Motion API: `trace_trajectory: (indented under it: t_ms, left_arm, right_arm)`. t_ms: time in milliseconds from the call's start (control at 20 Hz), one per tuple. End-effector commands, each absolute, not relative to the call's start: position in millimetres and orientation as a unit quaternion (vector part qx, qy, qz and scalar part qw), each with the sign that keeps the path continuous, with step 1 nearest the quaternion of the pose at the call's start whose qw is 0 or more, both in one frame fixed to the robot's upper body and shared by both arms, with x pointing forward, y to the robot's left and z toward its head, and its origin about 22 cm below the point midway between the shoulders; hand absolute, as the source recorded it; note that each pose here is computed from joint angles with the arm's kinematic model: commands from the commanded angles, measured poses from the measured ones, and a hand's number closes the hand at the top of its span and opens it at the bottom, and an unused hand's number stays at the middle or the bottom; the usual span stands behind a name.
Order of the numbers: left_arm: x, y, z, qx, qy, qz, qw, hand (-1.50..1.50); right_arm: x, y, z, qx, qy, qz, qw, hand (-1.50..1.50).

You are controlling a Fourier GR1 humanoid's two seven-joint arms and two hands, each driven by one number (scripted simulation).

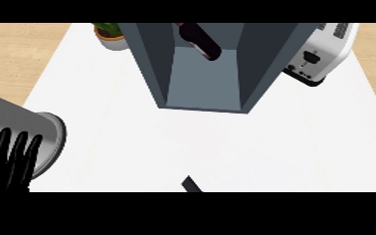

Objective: Pick up the wine, place it into the cabinet and close the cabinet

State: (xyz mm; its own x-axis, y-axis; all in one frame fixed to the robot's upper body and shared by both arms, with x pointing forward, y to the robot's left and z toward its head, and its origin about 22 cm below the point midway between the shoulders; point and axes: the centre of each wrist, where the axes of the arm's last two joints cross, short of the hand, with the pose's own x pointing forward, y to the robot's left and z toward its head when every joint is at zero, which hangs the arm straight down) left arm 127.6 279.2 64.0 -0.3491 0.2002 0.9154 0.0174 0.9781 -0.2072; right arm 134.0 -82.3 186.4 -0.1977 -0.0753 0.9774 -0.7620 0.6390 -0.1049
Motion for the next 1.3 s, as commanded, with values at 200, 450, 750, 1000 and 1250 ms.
trace_trajectory:
  t_ms: [200,450,750,1000,1250]
  left_arm:
    - [129,310,74,-0.077,-0.826,0.077,0.553,-1.5]
    - [139,325,88,-0.083,-0.829,0.075,0.548,-1.5]
    - [126,345,86,-0.084,-0.828,0.079,0.549,-1.5]
    - [139,355,92,-0.093,-0.831,0.058,0.545,-1.5]
    - [137,363,103,-0.083,-0.833,0.07,0.543,-1.5]
  right_arm:
    - [175,-24,214,0.292,-0.703,0.299,0.575,1.5]
    - [215,13,243,0.273,-0.711,0.313,0.567,1.5]
    - [269,38,275,0.26,-0.706,0.321,0.575,1.5]
    - [280,48,262,0.346,-0.573,0.407,0.622,1.5]
    - [323,48,254,0.392,-0.525,0.388,0.648,1.5]
